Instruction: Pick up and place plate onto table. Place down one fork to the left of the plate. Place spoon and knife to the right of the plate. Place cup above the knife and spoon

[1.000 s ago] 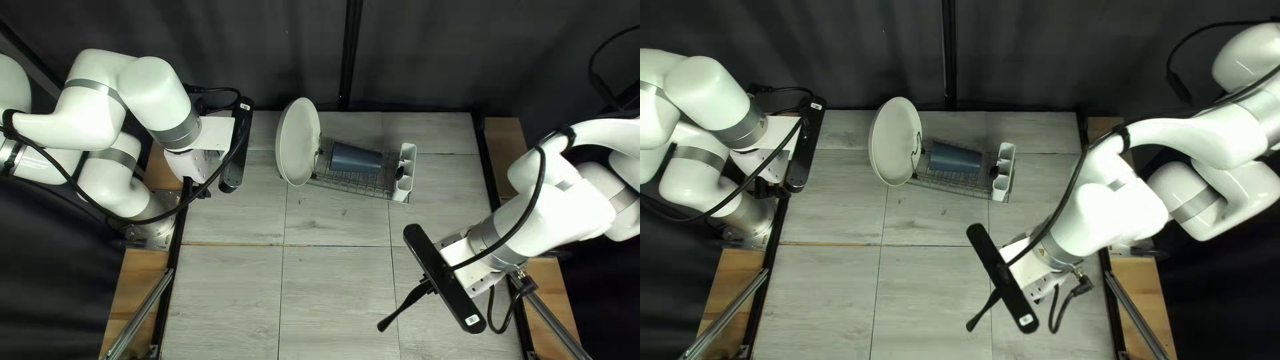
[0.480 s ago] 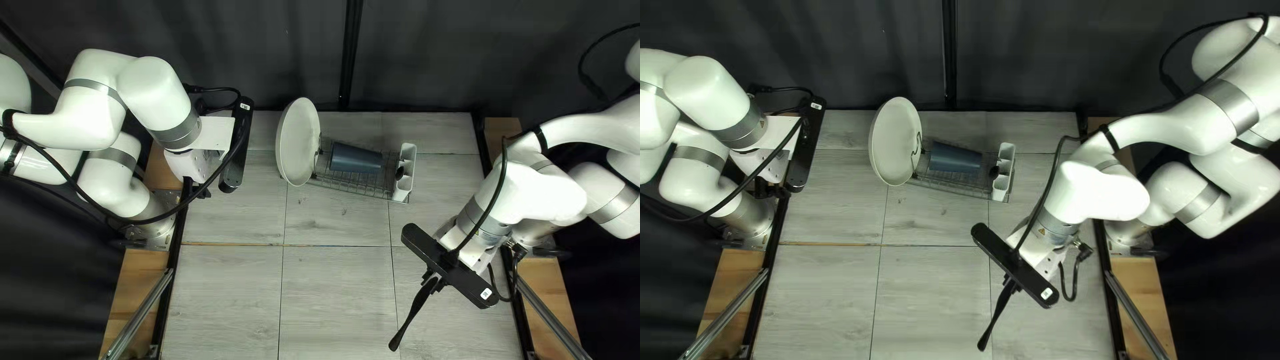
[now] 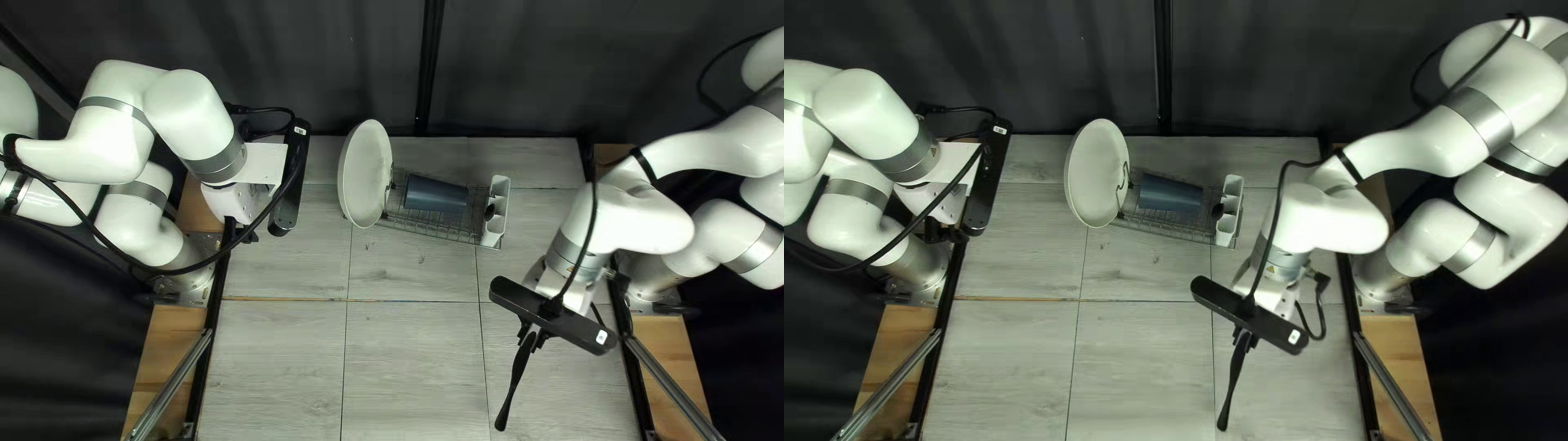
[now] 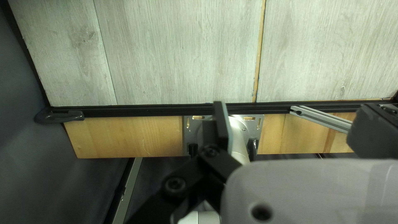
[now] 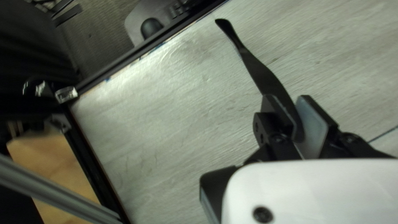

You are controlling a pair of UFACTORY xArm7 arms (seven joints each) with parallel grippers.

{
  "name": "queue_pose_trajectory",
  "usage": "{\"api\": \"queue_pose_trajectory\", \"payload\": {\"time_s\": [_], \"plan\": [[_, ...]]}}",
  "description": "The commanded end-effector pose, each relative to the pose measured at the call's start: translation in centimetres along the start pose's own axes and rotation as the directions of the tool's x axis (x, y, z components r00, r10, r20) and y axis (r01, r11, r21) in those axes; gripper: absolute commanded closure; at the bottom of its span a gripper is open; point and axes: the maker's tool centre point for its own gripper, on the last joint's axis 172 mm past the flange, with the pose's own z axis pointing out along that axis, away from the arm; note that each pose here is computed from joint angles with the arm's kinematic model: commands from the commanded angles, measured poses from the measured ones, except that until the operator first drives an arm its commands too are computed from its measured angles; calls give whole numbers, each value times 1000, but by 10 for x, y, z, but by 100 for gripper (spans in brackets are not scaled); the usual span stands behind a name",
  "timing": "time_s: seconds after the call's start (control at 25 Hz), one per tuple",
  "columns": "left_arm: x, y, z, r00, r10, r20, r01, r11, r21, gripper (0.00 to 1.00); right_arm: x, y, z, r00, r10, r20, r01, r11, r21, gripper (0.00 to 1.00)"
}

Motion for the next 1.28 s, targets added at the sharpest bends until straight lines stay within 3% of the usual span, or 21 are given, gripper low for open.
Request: {"api": "queue_pose_trajectory", "payload": {"time_s": [0.04, 0.2, 0.36, 0.8, 0.96, 1.28], "plan": [[0, 0, 0, 1000, 0, 0, 0, 1000, 0, 0, -14, 0, 14, 996, -78, 36, 76, 995, 60, 100], [0, 0, 0, 1000, 0, 0, 0, 1000, 0, 0, -40, 6, 24, 987, -150, 61, 144, 986, 86, 100], [0, 0, 0, 1000, 0, 0, 0, 1000, 0, 0, -55, 11, 28, 979, -197, 50, 191, 977, 98, 100], [0, 0, 0, 1000, 0, 0, 0, 1000, 0, 0, -86, 19, 53, 921, -377, 97, 361, 921, 148, 100], [0, 0, 0, 1000, 0, 0, 0, 1000, 0, 0, -101, 23, 61, 913, -392, 117, 374, 916, 148, 100], [0, 0, 0, 1000, 0, 0, 0, 1000, 0, 0, -101, 23, 61, 913, -392, 117, 374, 916, 148, 100]]}}
